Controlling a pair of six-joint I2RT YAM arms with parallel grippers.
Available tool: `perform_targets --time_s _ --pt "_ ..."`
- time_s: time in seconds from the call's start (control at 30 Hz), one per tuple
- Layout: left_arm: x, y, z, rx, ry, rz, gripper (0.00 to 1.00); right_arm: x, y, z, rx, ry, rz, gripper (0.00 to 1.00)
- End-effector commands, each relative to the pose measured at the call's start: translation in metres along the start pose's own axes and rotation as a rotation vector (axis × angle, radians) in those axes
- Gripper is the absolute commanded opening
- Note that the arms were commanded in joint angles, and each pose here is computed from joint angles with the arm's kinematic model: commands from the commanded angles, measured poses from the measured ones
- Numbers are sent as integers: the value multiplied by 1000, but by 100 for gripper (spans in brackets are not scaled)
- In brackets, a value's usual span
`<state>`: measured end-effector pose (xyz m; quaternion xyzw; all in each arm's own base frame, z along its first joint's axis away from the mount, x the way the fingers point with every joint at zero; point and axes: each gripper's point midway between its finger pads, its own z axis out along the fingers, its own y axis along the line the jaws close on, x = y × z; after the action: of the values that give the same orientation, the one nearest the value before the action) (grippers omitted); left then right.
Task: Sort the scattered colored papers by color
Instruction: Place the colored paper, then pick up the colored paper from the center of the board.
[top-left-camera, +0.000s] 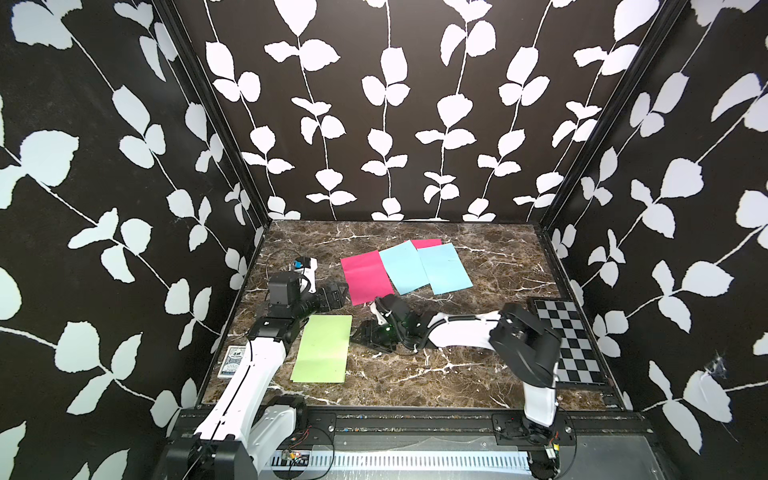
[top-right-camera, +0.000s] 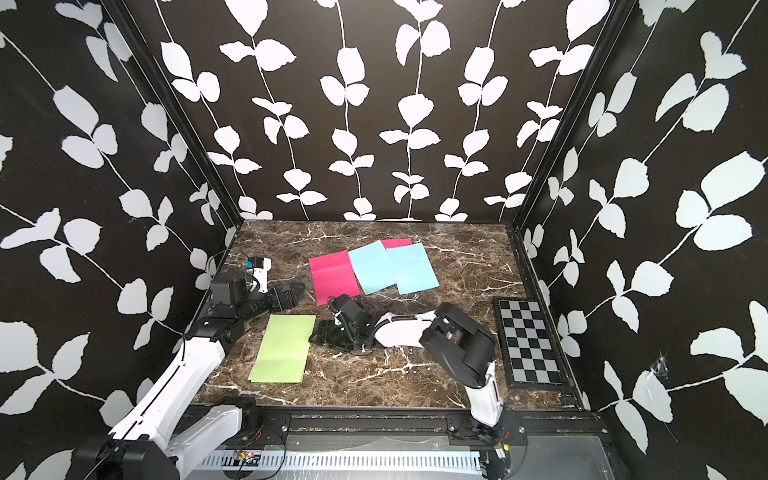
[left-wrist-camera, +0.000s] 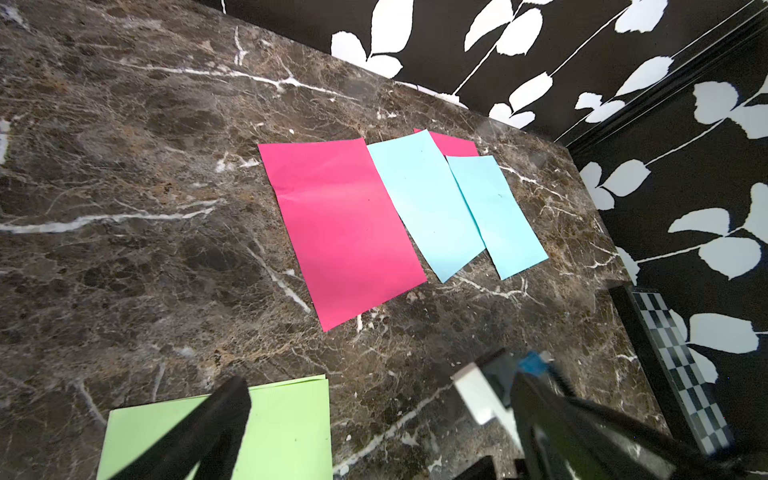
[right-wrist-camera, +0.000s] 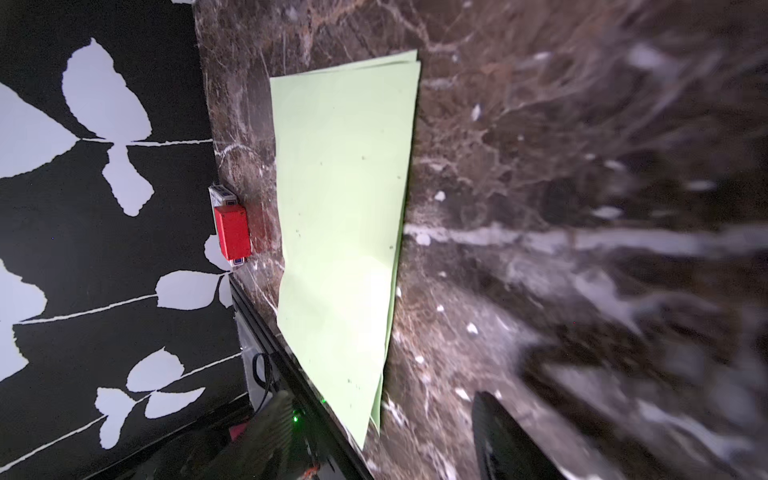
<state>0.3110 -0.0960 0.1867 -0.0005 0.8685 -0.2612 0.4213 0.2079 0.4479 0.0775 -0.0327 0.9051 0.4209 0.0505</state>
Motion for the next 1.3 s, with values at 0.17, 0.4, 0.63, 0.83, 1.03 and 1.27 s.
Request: perform_targets --time_s 0.17,0.4,0.63,0.83,1.03,1.27 --pt "-31 -21 27 138 8 -36 99 -60 -21 -122 247 -262 -194 71" --pt "-45 -30 88 262 67 -127 99 -128 -39 -187 262 -446 -174 76" --pt "-46 -74 160 355 165 -107 99 -185 -73 -204 235 -519 -69 76" --pt "-52 -97 206 446 172 -188 99 -211 -109 -199 242 -511 9 76" --pt "-37 -136 250 519 238 -201 99 -242 -146 -212 228 -560 96 75" --pt "-31 -163 291 557 277 -224 99 -265 -175 -207 262 -541 147 73"
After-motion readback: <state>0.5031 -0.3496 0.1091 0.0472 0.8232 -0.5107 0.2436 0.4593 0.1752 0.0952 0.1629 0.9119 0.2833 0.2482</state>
